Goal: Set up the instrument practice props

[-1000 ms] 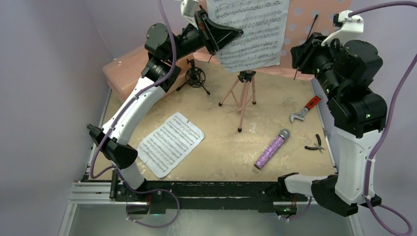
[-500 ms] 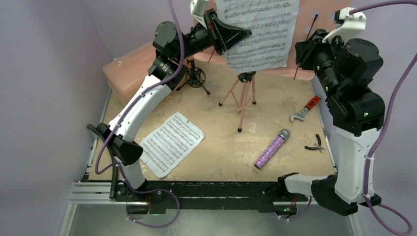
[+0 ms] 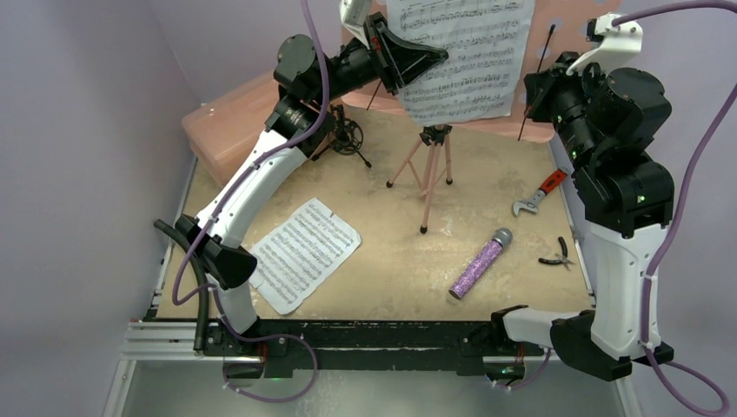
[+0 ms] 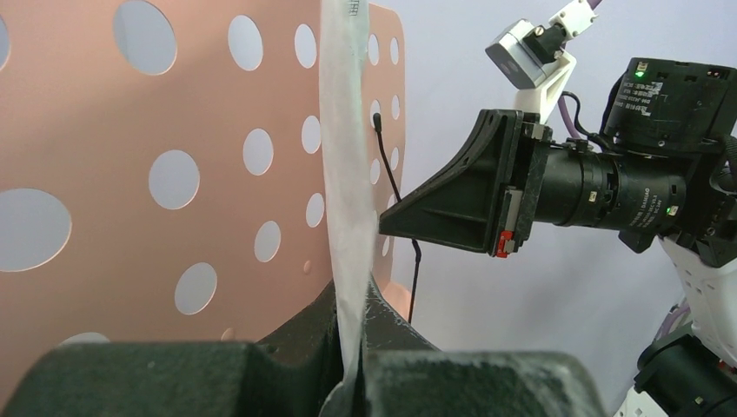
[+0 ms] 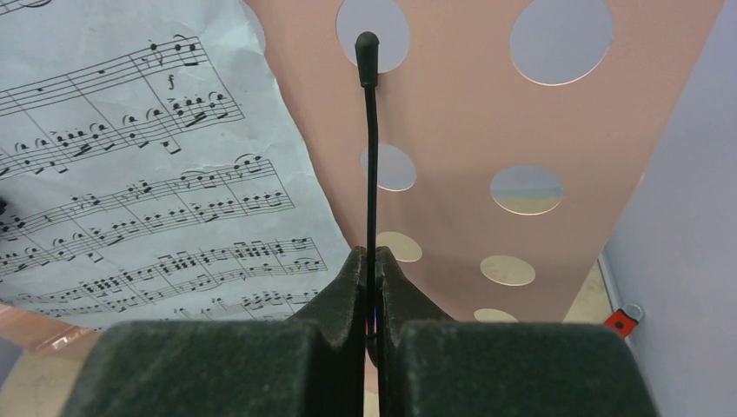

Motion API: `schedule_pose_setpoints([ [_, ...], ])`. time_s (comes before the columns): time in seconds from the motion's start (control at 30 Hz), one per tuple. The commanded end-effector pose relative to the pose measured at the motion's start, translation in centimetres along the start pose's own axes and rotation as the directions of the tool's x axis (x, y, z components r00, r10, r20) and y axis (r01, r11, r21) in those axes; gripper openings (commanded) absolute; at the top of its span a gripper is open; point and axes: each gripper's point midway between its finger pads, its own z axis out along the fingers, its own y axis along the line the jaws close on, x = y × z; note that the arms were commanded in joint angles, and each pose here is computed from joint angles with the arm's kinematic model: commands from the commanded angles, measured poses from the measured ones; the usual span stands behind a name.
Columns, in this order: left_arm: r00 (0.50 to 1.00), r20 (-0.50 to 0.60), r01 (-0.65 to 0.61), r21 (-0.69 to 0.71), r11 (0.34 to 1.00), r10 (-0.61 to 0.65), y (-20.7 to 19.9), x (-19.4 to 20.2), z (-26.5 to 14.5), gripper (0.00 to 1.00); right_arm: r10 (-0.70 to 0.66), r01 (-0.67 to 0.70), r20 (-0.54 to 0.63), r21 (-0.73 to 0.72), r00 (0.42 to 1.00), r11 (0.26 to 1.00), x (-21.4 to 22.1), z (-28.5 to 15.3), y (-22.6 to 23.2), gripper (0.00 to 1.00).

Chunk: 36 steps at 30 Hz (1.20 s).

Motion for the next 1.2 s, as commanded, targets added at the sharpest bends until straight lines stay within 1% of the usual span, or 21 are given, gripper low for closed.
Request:
schedule_pose_setpoints([
  [0.0, 0.997, 0.043, -0.067, 0.034, 0.997, 0.065, -1.3, -1.8, 0.4, 0.00, -0.029, 0.030, 0.059, -0.015, 0.998, 0.999, -1.4, -0.9, 0.0, 0.00],
  [0.2, 0.996, 0.053, -0.076, 0.037, 0.996, 0.074, -1.3, -1.9, 0.8, 0.00, -0.047, 0.050, 0.089, -0.039, 0.995, 0.998, -1.6, -1.8, 0.2, 0.00],
  [0.5, 0.993, 0.072, -0.091, 0.002, 0.996, 0.090, -0.6, -1.8, 1.5, 0.00, -0.058, 0.070, 0.123, -0.089, 0.991, 0.994, -1.5, -3.0, 0.7, 0.00],
  [0.67, 0.993, 0.066, -0.097, 0.016, 0.995, 0.096, -0.6, -1.2, 2.0, 0.00, -0.060, 0.076, 0.159, -0.099, 0.986, 0.992, -1.9, -3.6, 0.8, 0.00],
  [0.9, 0.991, 0.072, -0.116, 0.037, 0.993, 0.113, -1.0, -0.6, 2.8, 0.00, -0.074, 0.097, 0.162, -0.139, 0.984, 0.986, -1.6, -3.7, 1.4, 0.00],
  [1.07, 0.988, 0.068, -0.144, 0.057, 0.988, 0.140, -1.8, 0.6, 3.8, 0.00, -0.072, 0.098, 0.156, -0.166, 0.985, 0.981, -1.2, -3.6, 1.9, 0.00],
  [1.17, 0.989, 0.067, -0.139, 0.065, 0.988, 0.134, -1.9, 1.1, 4.3, 0.00, -0.066, 0.095, 0.158, -0.184, 0.985, 0.978, -1.2, -3.7, 2.2, 0.00],
])
